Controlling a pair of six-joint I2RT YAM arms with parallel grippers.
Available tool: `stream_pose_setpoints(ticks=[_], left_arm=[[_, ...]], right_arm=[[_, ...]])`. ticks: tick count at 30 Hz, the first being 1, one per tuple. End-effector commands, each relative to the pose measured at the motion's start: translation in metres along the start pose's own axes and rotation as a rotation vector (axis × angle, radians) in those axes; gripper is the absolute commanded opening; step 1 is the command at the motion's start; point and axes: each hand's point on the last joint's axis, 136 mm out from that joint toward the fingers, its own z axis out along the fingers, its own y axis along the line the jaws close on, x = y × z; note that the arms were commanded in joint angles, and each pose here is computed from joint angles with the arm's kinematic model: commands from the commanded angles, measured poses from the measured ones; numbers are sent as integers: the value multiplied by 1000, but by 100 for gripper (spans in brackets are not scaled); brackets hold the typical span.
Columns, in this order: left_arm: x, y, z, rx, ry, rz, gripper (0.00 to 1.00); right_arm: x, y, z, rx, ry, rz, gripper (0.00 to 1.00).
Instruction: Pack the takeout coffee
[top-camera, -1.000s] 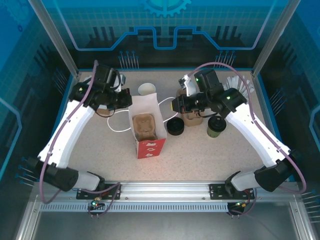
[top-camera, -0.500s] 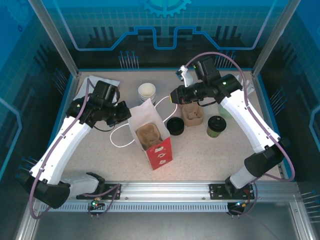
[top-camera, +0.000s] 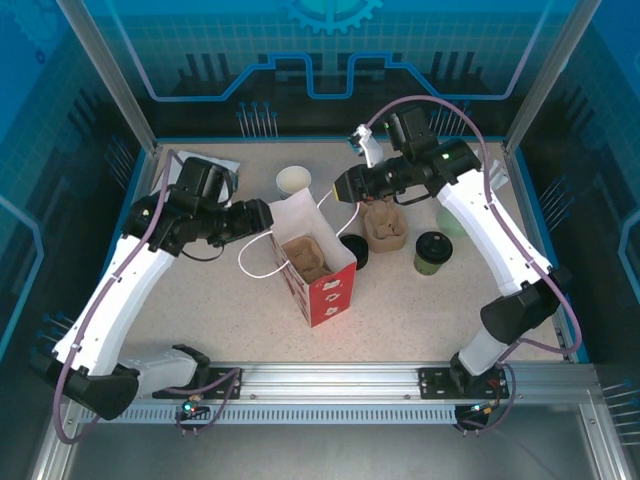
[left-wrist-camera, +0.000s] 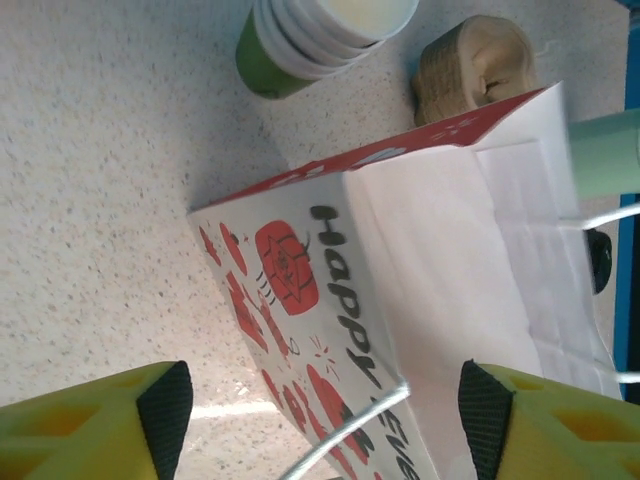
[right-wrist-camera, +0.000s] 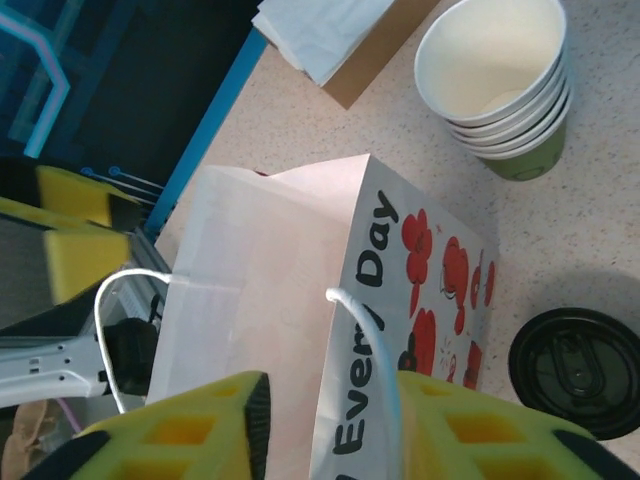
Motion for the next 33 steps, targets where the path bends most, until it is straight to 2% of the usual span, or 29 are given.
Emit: stream_pose_setpoints(ticks=[1,7,12,14,19,22,25,28,33], left_arm=[[-13,1,-7,-72,3,191,79],[-33,-7,28,-112,82,351,82],[-34,-7,59,-123,165,431,81],[-36,-6,66,-134,179,437,74],[-39,-6,72,-146,171,430,35],[-46,-10,59,-139,114,441,20],[-49,-16,41,-117,72,444,10],[-46,-23,28,-93,48,457,6],[-41,-28,9,-85,18,465,5]], right_arm=[[-8,-3,-25,81,-43,-37,50],[3,-16,-52,227,-75,-62,67],[16,-23,-69,294,-97,-74,72],[21,-25,-75,310,-97,-74,73],[36,-39,-87,368,-102,-55,73],[50,-56,-94,439,-85,-24,77],[67,-82,-103,544,-53,27,80],[84,-107,-108,614,-46,93,87],[111,-146,-113,692,-49,187,99]])
